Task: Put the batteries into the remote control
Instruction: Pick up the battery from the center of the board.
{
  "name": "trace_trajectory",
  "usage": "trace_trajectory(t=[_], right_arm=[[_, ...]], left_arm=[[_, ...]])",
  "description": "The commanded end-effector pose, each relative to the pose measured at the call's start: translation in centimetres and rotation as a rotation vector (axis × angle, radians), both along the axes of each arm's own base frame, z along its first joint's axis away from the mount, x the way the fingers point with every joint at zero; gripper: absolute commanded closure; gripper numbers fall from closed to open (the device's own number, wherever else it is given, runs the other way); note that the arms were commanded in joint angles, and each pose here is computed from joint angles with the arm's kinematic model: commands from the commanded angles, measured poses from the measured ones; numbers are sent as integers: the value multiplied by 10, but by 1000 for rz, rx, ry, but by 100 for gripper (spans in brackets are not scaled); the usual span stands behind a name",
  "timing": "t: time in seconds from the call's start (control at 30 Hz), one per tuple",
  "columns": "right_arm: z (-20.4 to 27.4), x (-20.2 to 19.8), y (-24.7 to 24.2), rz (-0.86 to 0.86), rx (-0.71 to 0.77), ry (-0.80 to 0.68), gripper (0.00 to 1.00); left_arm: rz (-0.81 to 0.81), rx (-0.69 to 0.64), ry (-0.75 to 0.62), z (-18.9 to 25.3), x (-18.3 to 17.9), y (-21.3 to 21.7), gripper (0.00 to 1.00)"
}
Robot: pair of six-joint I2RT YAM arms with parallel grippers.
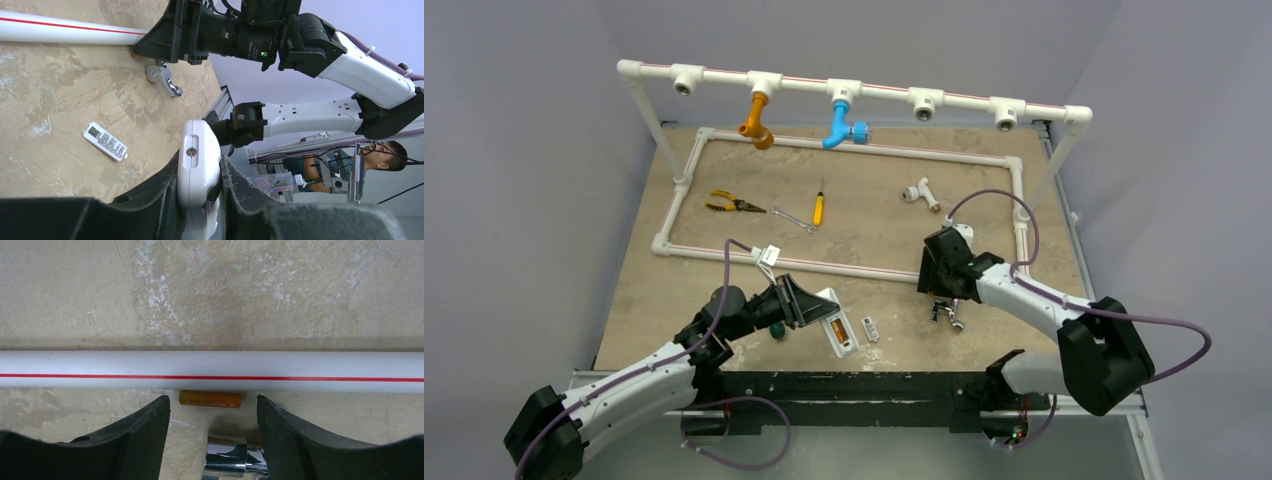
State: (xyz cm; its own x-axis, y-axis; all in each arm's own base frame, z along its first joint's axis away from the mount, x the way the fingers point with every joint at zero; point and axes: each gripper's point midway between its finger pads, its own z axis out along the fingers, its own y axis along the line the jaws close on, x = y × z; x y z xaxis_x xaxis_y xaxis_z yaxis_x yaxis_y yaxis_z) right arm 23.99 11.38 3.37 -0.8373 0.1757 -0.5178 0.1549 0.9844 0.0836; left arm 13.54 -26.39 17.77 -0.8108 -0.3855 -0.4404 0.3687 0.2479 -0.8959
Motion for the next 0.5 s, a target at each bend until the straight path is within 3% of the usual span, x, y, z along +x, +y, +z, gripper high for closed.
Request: trace_trajectory(t=[0.0, 0.47], right_arm=[[-3, 5, 2, -29, 28, -12, 38], [-18, 7, -6, -54, -23, 6, 49]], left_arm=[[-3, -48, -48, 18, 1, -2, 100], [1, -51, -47, 18, 1, -1, 100]])
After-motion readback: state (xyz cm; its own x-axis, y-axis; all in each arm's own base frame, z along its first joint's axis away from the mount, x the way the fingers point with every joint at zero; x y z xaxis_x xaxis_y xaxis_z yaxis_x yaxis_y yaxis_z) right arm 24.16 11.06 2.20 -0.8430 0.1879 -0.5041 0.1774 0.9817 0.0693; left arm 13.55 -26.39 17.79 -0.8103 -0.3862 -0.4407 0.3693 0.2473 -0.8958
